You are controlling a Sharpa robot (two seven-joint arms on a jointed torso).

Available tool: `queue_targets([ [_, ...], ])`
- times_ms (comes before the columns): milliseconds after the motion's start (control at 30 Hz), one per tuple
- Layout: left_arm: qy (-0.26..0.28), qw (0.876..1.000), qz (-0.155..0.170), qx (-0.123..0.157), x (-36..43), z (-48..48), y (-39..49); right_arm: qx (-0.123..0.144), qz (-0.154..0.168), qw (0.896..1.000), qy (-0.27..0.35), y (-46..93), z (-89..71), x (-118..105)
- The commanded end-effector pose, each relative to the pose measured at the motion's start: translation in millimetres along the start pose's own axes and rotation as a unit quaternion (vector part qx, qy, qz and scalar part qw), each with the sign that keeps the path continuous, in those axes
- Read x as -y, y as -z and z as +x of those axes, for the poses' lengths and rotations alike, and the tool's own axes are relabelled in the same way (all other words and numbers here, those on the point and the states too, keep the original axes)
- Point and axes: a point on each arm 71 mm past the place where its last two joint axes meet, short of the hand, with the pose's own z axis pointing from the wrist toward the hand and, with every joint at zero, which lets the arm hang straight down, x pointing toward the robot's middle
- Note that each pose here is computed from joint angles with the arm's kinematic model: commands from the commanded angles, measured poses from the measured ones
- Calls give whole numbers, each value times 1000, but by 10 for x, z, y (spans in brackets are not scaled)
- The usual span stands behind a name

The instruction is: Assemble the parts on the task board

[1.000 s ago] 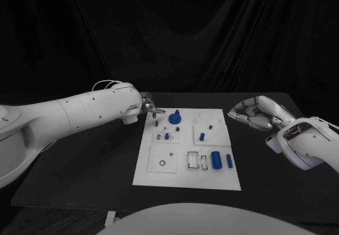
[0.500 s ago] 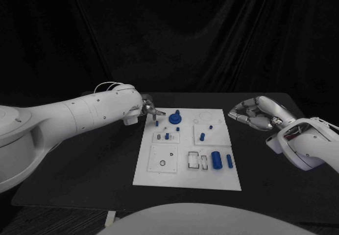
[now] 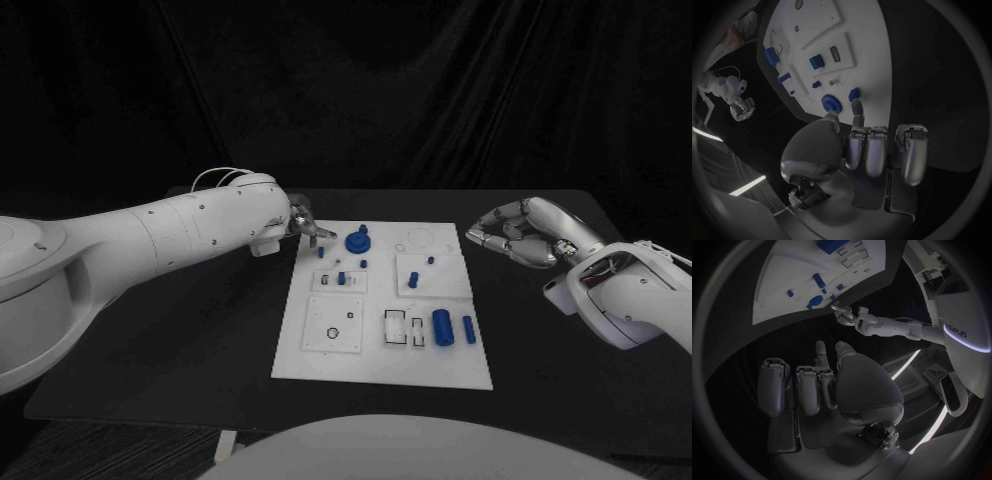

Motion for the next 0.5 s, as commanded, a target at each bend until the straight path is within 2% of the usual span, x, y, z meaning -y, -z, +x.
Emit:
queue_targets([
  [33,-19,1000,3,-4,4,17,-6,0,7,1000,-1,3,7,12],
  [500,-26,1000,-1,-17,7,72,-31,-2,10,1000,-1,0,13,15],
])
